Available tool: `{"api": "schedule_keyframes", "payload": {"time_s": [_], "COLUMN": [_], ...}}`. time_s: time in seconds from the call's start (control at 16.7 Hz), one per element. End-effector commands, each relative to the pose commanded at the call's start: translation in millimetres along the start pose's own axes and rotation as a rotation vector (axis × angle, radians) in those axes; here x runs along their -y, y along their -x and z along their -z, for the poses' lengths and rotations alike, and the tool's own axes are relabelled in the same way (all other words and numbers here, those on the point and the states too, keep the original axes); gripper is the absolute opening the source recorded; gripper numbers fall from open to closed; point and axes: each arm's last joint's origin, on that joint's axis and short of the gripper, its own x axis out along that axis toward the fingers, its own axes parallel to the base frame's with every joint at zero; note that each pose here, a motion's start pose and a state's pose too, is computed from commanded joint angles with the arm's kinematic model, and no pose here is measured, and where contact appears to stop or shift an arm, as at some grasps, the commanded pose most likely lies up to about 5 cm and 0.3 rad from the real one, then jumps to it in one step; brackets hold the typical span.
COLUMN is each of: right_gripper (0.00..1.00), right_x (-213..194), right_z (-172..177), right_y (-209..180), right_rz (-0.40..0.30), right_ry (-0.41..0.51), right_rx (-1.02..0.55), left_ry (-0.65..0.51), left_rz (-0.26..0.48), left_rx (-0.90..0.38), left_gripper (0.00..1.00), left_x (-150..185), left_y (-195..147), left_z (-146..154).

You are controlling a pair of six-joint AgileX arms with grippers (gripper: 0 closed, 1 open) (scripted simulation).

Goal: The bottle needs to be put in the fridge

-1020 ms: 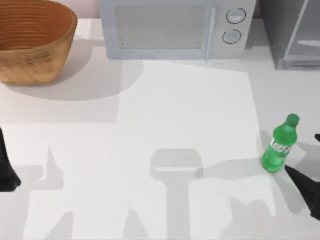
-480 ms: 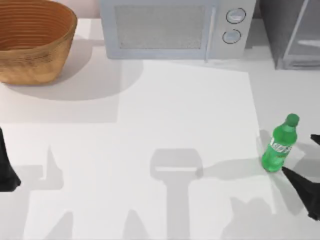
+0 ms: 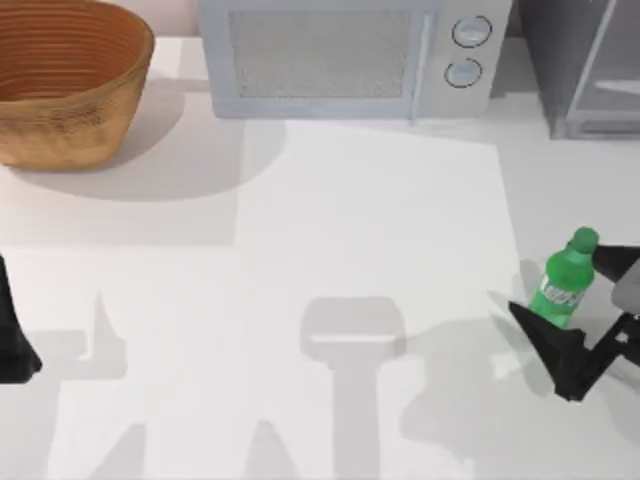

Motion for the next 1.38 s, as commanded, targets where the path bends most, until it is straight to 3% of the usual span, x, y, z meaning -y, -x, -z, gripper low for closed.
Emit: {"api": "schedule_keyframes", "payload": {"time_s": [0.18, 0.96, 1.38], "right_gripper": [1.0, 0.03, 0.01], "right_x": [0.0, 0.0, 0.0], "right_z": [0.0, 0.0, 0.0], "right_y": [-0.2, -0.2, -0.2], "right_rz": [0.0, 0.0, 0.0], "right_ry": [0.0, 0.0, 0.0], "right_rx": [0.0, 0.0, 0.0], "left_ry": [0.0, 0.0, 0.0], "left_rz": [0.0, 0.0, 0.0], "left_rx": [0.0, 0.0, 0.0], "left_gripper": [1.0, 1.0, 1.0], "left_x": [0.0, 0.0, 0.0], "left_y": [0.0, 0.0, 0.0], "left_z": [0.0, 0.0, 0.0]}}
